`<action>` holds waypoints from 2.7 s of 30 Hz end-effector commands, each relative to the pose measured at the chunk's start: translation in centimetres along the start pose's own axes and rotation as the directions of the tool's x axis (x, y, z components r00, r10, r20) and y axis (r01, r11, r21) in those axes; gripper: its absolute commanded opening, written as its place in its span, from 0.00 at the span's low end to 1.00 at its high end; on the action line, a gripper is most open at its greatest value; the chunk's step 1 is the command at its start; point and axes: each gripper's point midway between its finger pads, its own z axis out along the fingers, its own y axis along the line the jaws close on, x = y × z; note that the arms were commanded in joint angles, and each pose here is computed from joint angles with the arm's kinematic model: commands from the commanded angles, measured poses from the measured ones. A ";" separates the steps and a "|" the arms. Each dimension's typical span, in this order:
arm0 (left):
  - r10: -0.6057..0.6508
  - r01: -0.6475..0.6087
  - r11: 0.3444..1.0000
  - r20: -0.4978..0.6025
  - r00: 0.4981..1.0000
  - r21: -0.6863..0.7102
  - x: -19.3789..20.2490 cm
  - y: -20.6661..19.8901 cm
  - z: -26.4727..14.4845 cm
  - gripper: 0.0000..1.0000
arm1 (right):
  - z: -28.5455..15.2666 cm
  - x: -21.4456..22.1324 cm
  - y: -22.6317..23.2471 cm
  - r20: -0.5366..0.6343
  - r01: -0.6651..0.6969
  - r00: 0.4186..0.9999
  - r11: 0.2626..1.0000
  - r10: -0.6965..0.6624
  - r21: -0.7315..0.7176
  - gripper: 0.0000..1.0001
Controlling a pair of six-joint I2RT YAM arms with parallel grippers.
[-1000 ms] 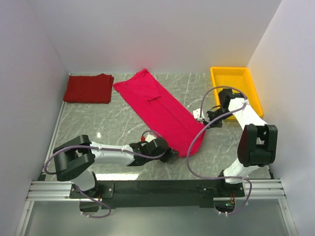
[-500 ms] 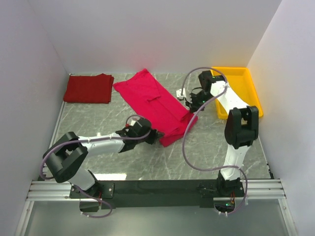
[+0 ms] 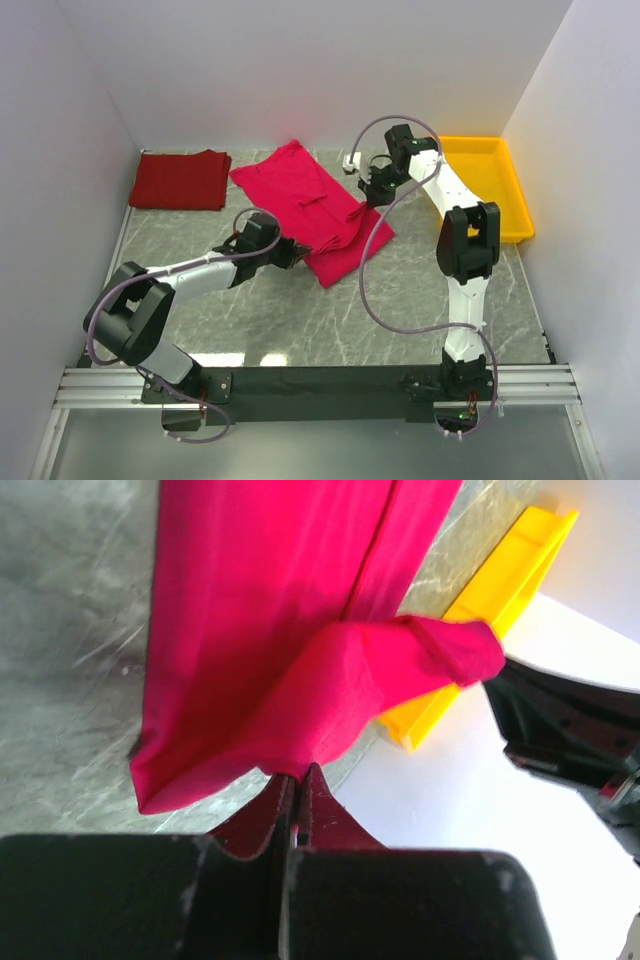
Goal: Fold and stack the t-shirts
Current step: Fold the tshirt
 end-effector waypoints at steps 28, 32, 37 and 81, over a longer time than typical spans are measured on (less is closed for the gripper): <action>0.058 -0.059 0.998 0.039 0.998 0.037 -7.9 -4.1 1.8 0.01 | 3.6 -7.0 -9.1 0.203 -0.209 0.966 0.947 0.160 0.245 0.00; 0.061 -0.063 0.998 0.043 0.997 0.030 -8.6 -4.0 2.0 0.01 | 3.8 -7.1 -9.7 0.211 -0.219 0.963 0.940 0.165 0.262 0.00; 0.065 -0.066 0.998 0.025 0.998 0.023 -8.8 -4.0 2.7 0.01 | 4.3 -7.2 -9.8 0.212 -0.215 0.964 0.941 0.161 0.262 0.00; 0.477 -0.480 0.877 0.149 0.866 -0.023 -14.6 -4.7 -3.0 0.68 | -1.7 -6.3 -3.9 0.328 -0.393 0.879 0.916 0.346 0.087 0.60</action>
